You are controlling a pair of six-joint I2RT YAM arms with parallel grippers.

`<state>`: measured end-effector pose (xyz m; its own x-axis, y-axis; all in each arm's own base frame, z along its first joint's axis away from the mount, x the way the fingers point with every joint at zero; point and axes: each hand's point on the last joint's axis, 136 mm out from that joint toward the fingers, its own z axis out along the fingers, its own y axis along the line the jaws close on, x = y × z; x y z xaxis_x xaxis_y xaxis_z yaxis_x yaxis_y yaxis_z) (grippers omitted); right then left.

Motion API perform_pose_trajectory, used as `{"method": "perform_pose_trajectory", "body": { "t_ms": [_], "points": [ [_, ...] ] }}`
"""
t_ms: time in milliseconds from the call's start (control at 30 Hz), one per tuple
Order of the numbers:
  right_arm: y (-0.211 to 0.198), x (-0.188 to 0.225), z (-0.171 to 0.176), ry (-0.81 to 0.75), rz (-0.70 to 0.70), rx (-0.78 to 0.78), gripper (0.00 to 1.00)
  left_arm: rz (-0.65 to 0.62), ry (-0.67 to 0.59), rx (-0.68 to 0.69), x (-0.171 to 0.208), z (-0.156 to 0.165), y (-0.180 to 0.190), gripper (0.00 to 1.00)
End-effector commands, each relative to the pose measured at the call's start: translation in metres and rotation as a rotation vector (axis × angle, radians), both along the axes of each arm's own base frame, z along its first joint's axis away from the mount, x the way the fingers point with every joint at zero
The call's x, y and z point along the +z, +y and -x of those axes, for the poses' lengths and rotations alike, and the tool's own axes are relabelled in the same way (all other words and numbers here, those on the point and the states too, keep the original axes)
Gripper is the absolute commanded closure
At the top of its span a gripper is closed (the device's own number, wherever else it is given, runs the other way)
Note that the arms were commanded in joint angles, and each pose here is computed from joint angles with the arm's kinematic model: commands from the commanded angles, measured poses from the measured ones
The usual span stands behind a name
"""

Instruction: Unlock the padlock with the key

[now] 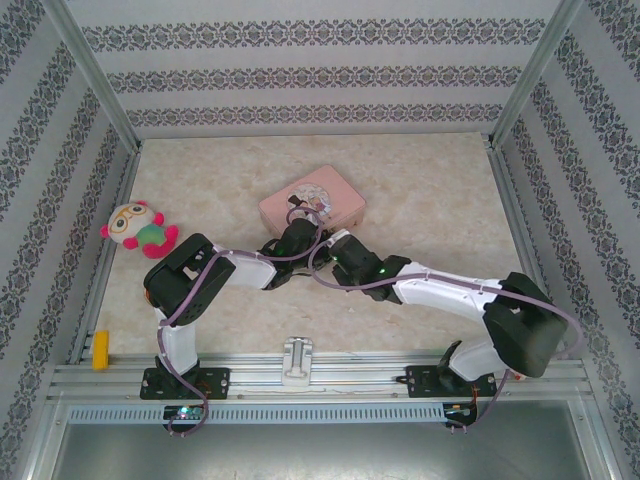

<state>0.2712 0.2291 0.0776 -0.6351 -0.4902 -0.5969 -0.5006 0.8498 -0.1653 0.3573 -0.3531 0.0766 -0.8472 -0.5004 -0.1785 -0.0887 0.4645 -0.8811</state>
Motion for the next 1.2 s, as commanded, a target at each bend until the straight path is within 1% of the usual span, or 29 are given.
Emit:
{"method": "perform_pose_trajectory", "body": {
  "t_ms": [0, 367, 667, 800, 933, 1167],
  "points": [
    [0.008, 0.01, -0.013, -0.055, 0.0, 0.005, 0.66, 0.114, 0.144, -0.064, -0.003, 0.017, -0.015, 0.96],
    [0.012, 0.002, -0.034, -0.065, -0.038, -0.002, 0.68, 0.114, 0.137, -0.075, -0.001, 0.019, -0.015, 0.97],
    [0.006, -0.004, -0.038, -0.072, -0.06, -0.021, 0.79, 0.124, 0.131, -0.088, 0.004, 0.018, -0.018, 0.98],
    [0.005, -0.006, -0.04, -0.039, -0.134, -0.024, 0.88, 0.123, 0.126, -0.095, 0.006, 0.018, -0.02, 0.97],
    [0.007, -0.005, -0.041, -0.003, -0.213, -0.017, 0.92, 0.126, 0.126, -0.102, 0.007, 0.018, -0.022, 0.98],
    [0.007, 0.003, -0.044, 0.041, -0.33, -0.016, 0.96, 0.125, 0.126, -0.105, 0.006, 0.018, -0.022, 0.98]
  ]
}}
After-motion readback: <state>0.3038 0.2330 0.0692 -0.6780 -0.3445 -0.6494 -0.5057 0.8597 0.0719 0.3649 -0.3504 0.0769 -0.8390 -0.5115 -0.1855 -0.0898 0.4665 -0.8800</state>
